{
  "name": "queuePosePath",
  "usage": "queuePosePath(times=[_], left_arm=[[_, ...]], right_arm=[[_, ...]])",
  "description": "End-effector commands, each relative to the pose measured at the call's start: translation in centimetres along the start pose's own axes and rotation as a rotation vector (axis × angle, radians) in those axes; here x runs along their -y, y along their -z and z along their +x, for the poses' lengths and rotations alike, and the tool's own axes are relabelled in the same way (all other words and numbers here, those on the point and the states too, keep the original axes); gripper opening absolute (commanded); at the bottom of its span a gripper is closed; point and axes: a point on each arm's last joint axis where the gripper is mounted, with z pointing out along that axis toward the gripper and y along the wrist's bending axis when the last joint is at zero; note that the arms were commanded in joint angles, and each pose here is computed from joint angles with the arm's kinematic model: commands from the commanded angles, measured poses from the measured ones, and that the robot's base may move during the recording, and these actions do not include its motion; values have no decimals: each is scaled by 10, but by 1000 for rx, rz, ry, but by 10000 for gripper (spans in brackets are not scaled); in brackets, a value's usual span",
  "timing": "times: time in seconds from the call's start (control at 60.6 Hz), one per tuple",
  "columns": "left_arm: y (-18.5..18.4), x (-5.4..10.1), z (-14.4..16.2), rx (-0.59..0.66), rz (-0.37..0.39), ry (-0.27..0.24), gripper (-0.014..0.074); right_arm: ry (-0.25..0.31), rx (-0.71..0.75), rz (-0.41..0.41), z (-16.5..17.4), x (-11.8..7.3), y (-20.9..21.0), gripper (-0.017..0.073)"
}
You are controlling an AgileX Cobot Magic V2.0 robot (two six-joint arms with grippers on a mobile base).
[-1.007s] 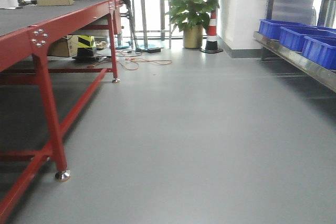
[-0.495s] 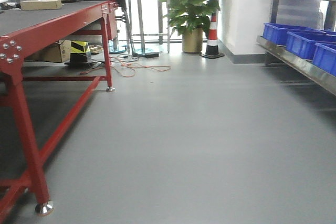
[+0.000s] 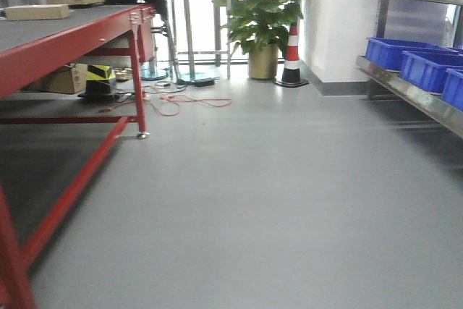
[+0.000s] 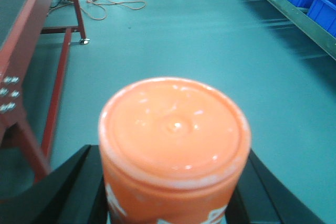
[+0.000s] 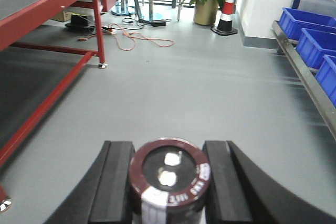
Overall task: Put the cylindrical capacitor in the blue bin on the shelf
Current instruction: 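Drive up to the steel shelf of blue bins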
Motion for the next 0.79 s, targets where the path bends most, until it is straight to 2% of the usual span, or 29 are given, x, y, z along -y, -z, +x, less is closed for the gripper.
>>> queuePosePath(times=[0.0, 0.776], left_arm=[[3, 1, -4, 30, 11, 0, -111], [3, 1, -4, 30, 11, 0, -111]], right_arm=[[7, 31, 3, -4, 0, 2, -162], [7, 33, 4, -4, 0, 2, -162]])
